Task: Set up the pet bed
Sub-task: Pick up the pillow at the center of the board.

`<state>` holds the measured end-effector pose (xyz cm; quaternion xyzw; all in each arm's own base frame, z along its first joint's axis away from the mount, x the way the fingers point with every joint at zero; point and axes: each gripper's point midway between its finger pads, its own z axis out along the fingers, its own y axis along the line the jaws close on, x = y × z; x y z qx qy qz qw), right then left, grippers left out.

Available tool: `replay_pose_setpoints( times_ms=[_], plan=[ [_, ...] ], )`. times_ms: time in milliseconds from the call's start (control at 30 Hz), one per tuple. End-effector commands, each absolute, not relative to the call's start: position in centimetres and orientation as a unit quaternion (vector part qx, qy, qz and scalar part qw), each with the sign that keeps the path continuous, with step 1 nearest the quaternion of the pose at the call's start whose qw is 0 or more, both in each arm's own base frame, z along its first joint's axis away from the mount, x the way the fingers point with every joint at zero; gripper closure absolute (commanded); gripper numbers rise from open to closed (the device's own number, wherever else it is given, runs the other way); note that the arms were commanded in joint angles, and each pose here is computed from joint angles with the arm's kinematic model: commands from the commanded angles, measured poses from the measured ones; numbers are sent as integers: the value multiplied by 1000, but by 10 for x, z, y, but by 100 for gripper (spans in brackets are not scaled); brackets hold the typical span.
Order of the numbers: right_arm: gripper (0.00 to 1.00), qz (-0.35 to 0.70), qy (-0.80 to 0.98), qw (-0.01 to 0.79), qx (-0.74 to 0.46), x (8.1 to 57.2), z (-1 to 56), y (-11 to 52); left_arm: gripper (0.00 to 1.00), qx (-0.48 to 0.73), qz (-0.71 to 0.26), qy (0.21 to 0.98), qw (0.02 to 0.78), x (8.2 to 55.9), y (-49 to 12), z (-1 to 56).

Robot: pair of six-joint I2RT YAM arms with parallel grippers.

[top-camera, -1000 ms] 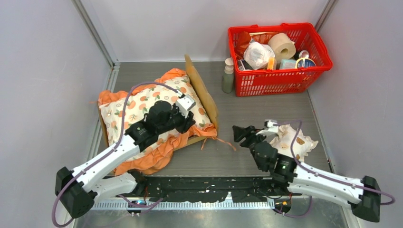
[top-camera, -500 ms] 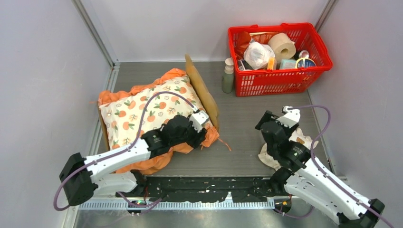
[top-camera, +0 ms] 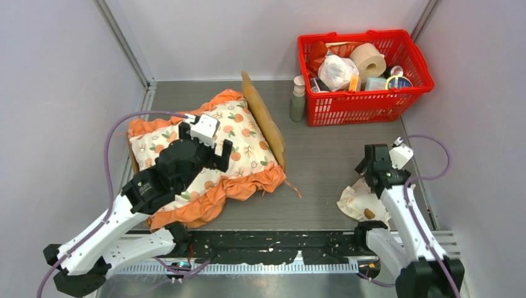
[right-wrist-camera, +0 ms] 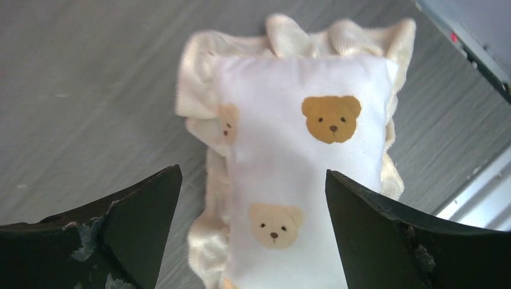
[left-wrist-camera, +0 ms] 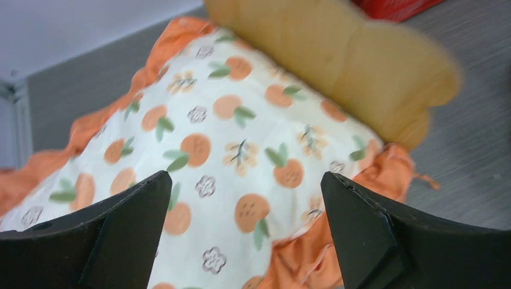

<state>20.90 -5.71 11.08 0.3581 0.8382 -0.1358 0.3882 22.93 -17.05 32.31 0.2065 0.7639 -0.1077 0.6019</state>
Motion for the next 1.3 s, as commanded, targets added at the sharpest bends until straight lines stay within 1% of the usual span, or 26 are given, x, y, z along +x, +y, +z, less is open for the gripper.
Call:
replay_pose_setpoints(
  times_ms=[0, 100, 167, 233, 300, 333, 367, 400, 433, 467, 500, 533, 567, 600, 633, 667, 767, 867, 900, 967, 1100, 1133, 1167, 1200, 1233, 1267],
  plan=[
    [5, -134, 860, 315, 379, 213, 88, -60, 1, 145, -19, 830, 539, 224, -110, 265],
    [4, -168, 860, 282, 390, 208, 70, -73, 1, 86, -12, 832, 548, 222, -81, 258],
    [1, -164, 860, 280, 393, 209, 61, -73, 0, 55, -5, 829, 557, 222, -67, 257],
    [7, -151, 863, 280, 393, 213, 55, -69, 0, 36, 10, 829, 558, 223, -57, 252],
    [23, -147, 864, 279, 392, 217, 54, -68, 0, 9, 34, 834, 551, 225, -44, 247],
    [44, -151, 868, 281, 380, 219, 56, -69, 0, -4, 44, 836, 547, 225, -38, 245],
    [57, -153, 869, 289, 373, 223, 62, -71, 0, -19, 52, 838, 543, 225, -33, 244],
    [78, -158, 869, 306, 356, 227, 76, -74, 1, -39, 60, 837, 543, 225, -25, 245],
    [86, -158, 868, 318, 346, 230, 86, -76, 1, -61, 65, 835, 543, 224, -18, 246],
    [93, -152, 866, 349, 324, 236, 109, -76, 2, -81, 66, 833, 543, 223, -12, 247],
    [94, -148, 864, 365, 315, 238, 122, -76, 2, -100, 64, 830, 545, 222, -7, 248],
    [94, -133, 852, 408, 301, 243, 153, -75, 3, -115, 58, 827, 548, 221, -5, 249],
    [95, -119, 846, 431, 291, 245, 169, -71, 3, -122, 49, 825, 550, 221, -5, 250],
    [95, -90, 833, 476, 266, 248, 203, -63, 4, -128, 40, 824, 550, 221, -5, 251],
    [95, -74, 827, 498, 251, 249, 220, -57, 4, -132, 34, 824, 549, 222, -6, 252],
    [95, -44, 814, 535, 223, 248, 251, -46, 4, -136, 31, 824, 549, 222, -6, 254],
    [95, 20, 792, 589, 161, 243, 308, -19, 4, -139, 35, 823, 549, 222, -4, 261],
    [95, 118, 754, 640, 91, 231, 373, 22, 4, -128, 29, 820, 556, 218, -5, 269],
    [95, 154, 747, 643, 70, 228, 385, 36, 4, -126, 29, 819, 560, 216, -4, 272],
    [95, 209, 711, 670, 37, 217, 430, 57, 3, -126, 38, 815, 565, 212, 2, 274],
    [95, 308, 660, 685, -17, 205, 480, 98, 3, -126, 59, 813, 565, 205, 11, 270],
    [95, 312, 657, 686, -12, 208, 484, 100, 2, -130, 69, 811, 567, 204, 15, 269],
    [95, 332, 658, 675, -29, 211, 487, 115, 2, -135, 85, 809, 566, 203, 21, 266],
    [95, 318, 671, 670, -17, 228, 482, 118, 1, -141, 105, 807, 563, 202, 28, 265],
    [94, 333, 671, 661, -39, 223, 487, 137, 1, -154, 132, 803, 561, 200, 37, 263],
    [95, 311, 685, 658, -38, 239, 480, 145, 0, -162, 153, 801, 556, 198, 44, 262]
  ],
)
